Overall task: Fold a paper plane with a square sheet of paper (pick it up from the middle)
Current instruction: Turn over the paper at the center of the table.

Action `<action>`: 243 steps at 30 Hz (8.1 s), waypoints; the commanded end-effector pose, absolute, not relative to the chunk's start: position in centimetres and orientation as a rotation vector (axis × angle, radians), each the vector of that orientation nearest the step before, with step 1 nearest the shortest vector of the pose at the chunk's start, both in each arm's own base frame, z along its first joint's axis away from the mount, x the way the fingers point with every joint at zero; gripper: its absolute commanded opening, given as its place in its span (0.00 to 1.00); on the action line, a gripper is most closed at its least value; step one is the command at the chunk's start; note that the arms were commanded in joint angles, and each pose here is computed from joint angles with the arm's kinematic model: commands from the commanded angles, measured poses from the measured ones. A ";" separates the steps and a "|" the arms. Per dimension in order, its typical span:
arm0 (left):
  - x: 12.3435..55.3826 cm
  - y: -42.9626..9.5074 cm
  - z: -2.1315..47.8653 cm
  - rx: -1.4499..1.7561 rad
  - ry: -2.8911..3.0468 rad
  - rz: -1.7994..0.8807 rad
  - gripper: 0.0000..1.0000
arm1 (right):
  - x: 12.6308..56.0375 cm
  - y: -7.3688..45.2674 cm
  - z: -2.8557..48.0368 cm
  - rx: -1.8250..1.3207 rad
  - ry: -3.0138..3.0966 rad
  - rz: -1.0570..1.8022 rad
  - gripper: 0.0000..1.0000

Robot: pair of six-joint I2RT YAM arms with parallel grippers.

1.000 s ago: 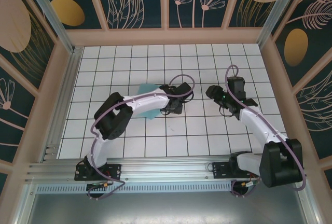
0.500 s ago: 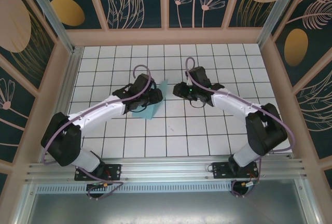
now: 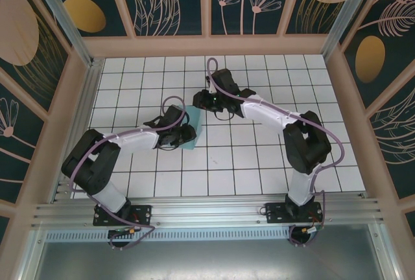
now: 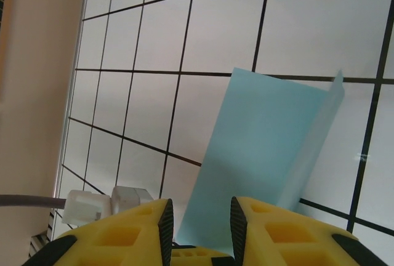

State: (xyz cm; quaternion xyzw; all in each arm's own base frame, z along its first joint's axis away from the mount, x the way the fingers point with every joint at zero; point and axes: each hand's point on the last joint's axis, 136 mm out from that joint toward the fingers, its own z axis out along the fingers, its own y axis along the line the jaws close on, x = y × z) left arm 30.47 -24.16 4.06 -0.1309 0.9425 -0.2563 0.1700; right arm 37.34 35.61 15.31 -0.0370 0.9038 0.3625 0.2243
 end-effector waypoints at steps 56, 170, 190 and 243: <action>30.5 -34.4 2.6 -0.046 2.812 -0.808 0.18 | 32.1 24.7 5.6 -0.015 2.813 0.818 0.19; 32.5 -36.2 5.4 -0.024 2.733 -1.137 0.21 | 26.7 22.1 10.2 -0.286 2.388 0.728 0.51; 33.8 -37.9 4.4 -0.057 2.772 -1.117 0.33 | 26.4 25.3 10.0 -0.375 2.373 0.708 0.76; 35.3 -36.7 8.0 -0.162 2.635 -1.192 0.74 | 31.0 21.6 7.0 -0.111 2.410 0.569 0.45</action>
